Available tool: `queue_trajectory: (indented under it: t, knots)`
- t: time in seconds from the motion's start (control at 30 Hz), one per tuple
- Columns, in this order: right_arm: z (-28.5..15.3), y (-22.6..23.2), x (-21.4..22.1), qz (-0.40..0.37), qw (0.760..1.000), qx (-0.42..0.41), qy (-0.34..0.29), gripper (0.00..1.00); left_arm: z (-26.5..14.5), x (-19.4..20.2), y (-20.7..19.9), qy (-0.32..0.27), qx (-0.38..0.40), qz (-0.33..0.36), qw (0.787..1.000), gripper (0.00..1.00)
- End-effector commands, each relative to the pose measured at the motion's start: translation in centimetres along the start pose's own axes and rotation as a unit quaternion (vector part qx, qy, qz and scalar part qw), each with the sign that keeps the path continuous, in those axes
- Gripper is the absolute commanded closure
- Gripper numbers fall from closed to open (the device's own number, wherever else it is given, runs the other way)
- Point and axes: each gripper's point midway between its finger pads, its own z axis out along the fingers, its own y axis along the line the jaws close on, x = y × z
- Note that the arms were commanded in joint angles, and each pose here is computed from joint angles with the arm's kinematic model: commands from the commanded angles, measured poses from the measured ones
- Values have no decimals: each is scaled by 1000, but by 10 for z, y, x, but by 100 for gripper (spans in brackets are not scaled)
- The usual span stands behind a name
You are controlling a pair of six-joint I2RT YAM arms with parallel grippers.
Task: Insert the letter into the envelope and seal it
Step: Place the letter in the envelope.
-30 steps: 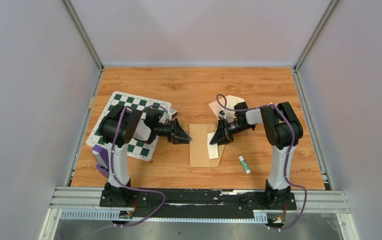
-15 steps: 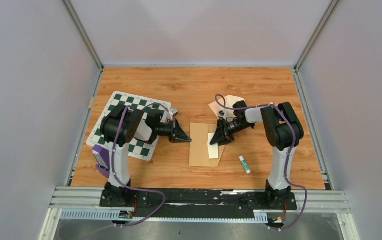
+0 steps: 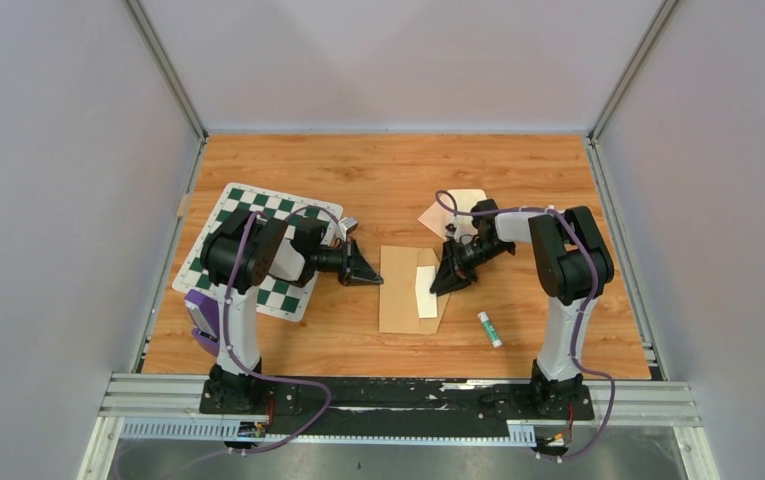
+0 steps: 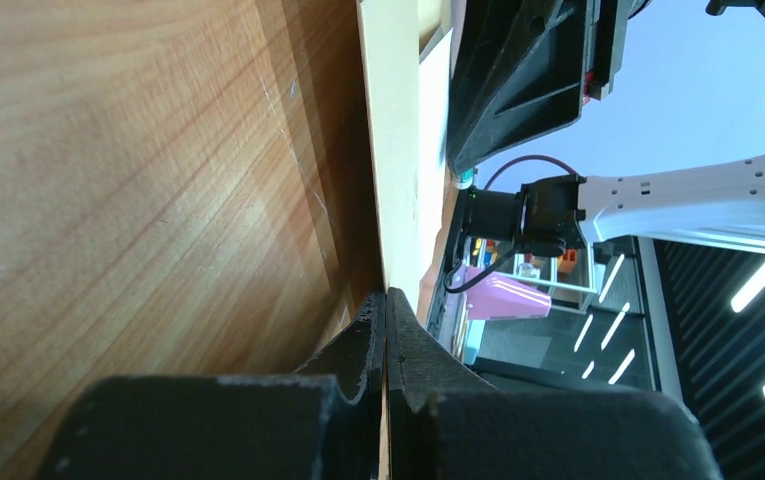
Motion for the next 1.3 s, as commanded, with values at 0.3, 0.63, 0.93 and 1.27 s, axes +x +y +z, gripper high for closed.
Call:
queue_trajectory:
  t: [0.3, 0.63, 0.93, 1.27]
  knots:
    - [12, 6, 3, 11, 1000, -1, 20, 90, 2, 22, 56, 1, -84, -83, 993, 95]
    - [23, 16, -5, 16, 999, -16, 28, 100, 5, 24, 61, 5, -81, -108, 991, 84]
    - [34, 13, -9, 16, 999, -18, 36, 100, 5, 30, 72, 15, -94, -124, 988, 74]
    - [38, -7, -3, 22, 999, 22, 34, 100, -28, 27, 81, -14, -208, -101, 973, 56]
